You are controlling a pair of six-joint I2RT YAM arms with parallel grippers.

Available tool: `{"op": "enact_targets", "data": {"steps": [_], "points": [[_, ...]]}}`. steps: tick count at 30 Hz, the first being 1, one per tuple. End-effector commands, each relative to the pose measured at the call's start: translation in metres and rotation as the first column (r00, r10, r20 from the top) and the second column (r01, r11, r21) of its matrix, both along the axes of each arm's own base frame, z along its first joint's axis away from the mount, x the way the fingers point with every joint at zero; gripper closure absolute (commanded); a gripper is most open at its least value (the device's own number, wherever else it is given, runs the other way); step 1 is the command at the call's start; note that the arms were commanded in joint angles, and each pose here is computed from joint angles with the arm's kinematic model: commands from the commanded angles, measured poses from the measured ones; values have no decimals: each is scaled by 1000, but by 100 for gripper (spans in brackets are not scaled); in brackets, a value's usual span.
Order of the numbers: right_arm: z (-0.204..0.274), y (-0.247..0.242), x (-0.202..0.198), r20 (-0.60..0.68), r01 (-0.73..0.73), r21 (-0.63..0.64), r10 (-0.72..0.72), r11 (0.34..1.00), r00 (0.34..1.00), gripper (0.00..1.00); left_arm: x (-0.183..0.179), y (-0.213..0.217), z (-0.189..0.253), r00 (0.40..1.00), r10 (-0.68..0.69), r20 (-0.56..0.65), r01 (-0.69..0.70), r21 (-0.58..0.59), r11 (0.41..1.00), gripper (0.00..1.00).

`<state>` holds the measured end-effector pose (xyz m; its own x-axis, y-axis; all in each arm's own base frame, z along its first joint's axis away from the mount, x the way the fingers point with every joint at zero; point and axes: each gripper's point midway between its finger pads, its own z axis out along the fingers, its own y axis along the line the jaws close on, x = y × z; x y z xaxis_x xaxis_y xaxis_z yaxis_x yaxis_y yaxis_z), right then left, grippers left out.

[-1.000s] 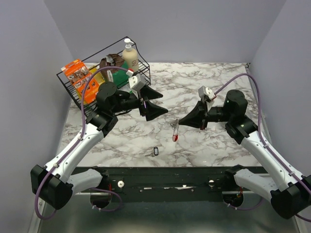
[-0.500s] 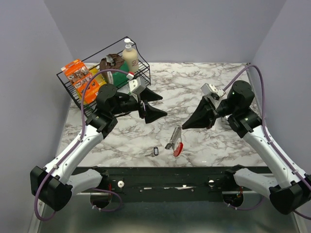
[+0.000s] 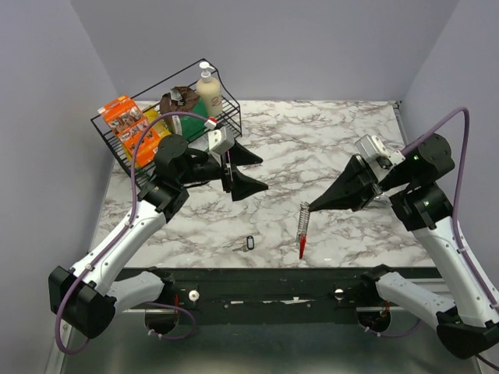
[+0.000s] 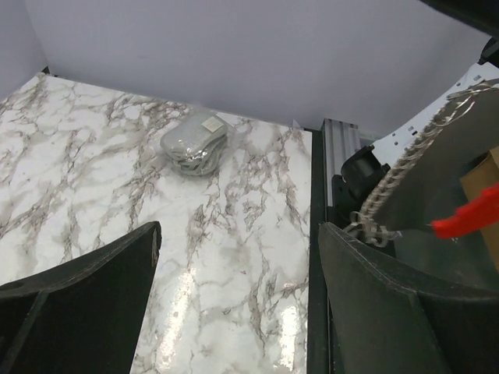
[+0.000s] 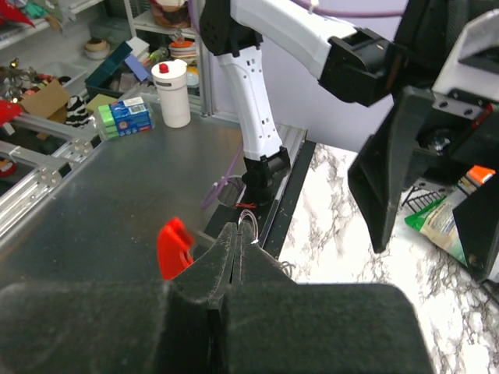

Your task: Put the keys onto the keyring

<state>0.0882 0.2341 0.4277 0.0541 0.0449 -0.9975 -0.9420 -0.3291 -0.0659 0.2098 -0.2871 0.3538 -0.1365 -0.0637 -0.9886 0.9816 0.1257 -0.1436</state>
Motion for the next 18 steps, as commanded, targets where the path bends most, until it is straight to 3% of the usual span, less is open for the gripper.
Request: {"op": "enact_targets", "data": {"steps": [1, 8, 14, 18], "points": [[-4, -29, -54, 22, -282, -73, 284, 957, 959, 99, -2, -2, 2, 999, -35, 20, 35, -6, 999, 10], [-14, -17, -34, -39, -210, -64, 208, 976, 977, 99, 0, -3, 2, 999, -31, 17, 31, -7, 999, 9], [-43, 9, 18, -147, 21, -69, -31, 997, 989, 99, 6, -1, 0, 1000, 14, 10, -14, 1, 1000, 8], [-73, 18, 67, -184, 270, -155, -297, 950, 937, 99, 9, 1, -6, 999, 41, -6, -40, 26, 999, 7]]}}
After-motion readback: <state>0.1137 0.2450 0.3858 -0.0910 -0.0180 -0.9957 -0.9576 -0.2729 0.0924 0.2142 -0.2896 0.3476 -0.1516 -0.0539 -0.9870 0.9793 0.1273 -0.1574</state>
